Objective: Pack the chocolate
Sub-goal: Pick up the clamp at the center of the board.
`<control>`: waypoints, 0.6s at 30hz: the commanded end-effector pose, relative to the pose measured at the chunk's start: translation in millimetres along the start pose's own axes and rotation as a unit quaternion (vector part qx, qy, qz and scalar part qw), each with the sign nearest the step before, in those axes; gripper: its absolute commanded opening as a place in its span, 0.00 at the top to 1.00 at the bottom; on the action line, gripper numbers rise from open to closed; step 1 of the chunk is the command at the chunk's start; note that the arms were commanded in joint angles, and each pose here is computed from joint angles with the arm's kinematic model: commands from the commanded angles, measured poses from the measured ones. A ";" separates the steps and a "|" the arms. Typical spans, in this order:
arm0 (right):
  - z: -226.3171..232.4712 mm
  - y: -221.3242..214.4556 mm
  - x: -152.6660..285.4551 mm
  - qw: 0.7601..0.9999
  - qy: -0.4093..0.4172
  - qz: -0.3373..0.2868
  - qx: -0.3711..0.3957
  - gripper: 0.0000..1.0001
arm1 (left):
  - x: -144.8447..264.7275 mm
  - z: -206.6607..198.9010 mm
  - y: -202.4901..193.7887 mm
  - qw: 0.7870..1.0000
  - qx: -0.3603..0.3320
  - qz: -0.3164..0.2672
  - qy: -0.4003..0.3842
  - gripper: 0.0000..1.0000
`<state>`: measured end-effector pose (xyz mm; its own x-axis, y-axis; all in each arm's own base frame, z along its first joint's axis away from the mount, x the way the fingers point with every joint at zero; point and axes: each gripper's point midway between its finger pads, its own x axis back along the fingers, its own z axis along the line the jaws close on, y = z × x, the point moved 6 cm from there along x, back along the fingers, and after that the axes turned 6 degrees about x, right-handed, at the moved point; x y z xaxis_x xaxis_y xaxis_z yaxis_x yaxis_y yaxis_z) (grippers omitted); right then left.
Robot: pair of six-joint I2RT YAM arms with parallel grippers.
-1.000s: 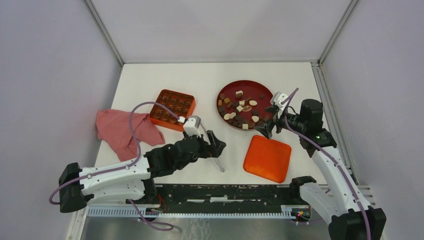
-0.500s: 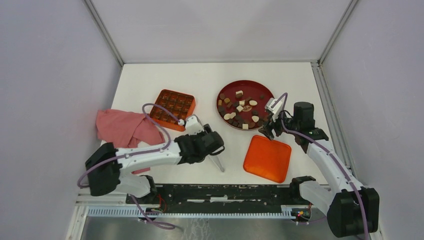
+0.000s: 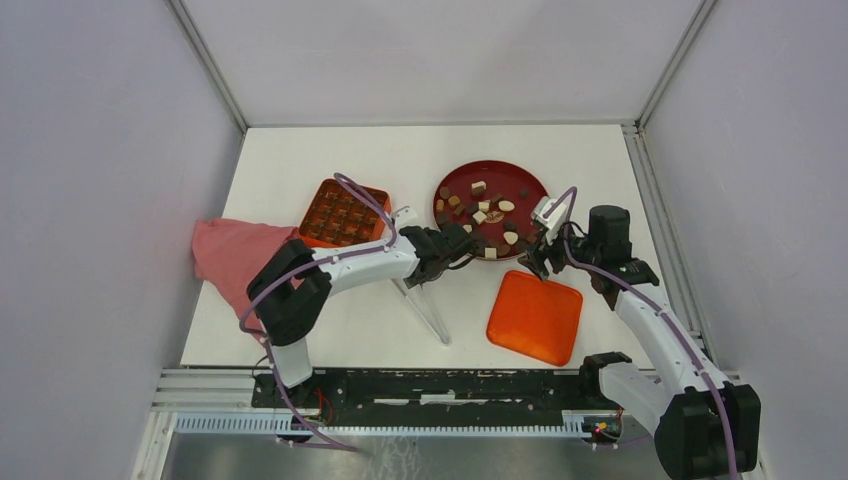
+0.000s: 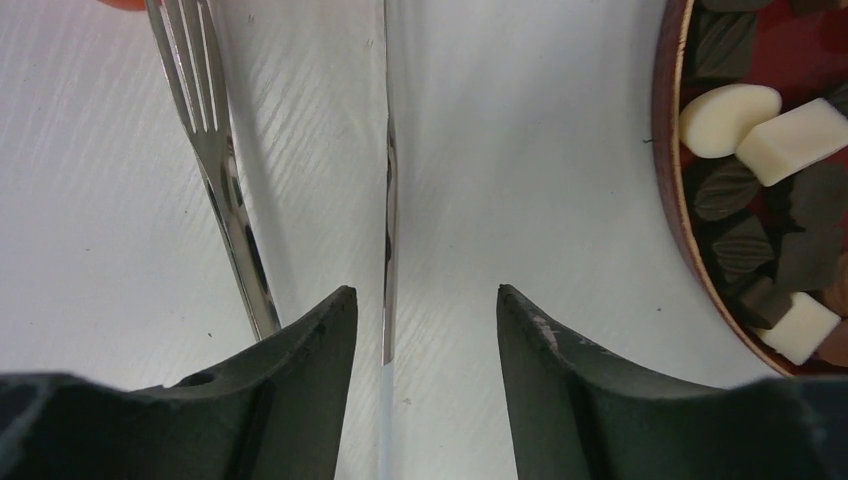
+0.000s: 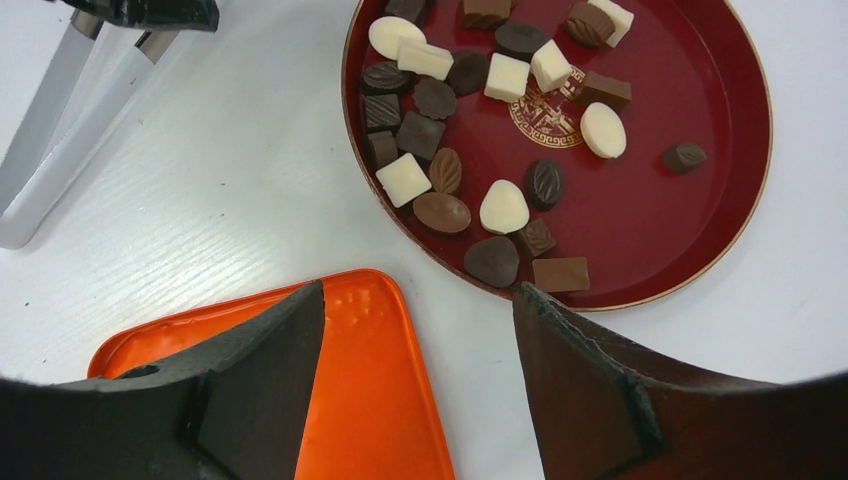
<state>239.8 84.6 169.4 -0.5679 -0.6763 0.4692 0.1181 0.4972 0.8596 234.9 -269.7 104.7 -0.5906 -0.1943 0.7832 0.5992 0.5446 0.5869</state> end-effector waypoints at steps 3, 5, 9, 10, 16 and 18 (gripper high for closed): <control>-3.2 9.5 4.6 0.999 -0.016 -0.024 0.018 0.25 | -13.2 5.3 -1.7 0.999 -0.037 0.009 0.025 0.43; -3.0 9.1 4.4 0.999 -0.015 -0.025 0.017 0.25 | -16.6 6.8 -3.5 0.999 -0.038 0.009 0.027 0.44; -1.5 8.7 3.3 1.000 -0.009 -0.026 0.014 0.25 | -24.6 10.0 -8.0 0.999 -0.036 0.018 0.028 0.60; -0.9 8.3 3.0 1.000 -0.007 -0.026 0.013 0.25 | -27.2 11.1 -8.6 0.999 -0.036 0.021 0.029 0.64; 1.7 9.1 2.4 0.999 0.003 -0.032 0.012 0.25 | -30.0 10.1 -8.7 0.999 -0.039 0.021 0.026 0.67; 2.2 8.9 2.1 0.999 0.006 -0.032 0.010 0.25 | -28.7 10.3 -7.4 0.999 -0.040 0.020 0.023 0.66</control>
<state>237.3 86.4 174.2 -0.5704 -0.6920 0.4424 0.0880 0.4840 0.8706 236.7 -258.8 73.9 -0.5153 -0.2206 0.8282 0.6640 0.5081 0.5485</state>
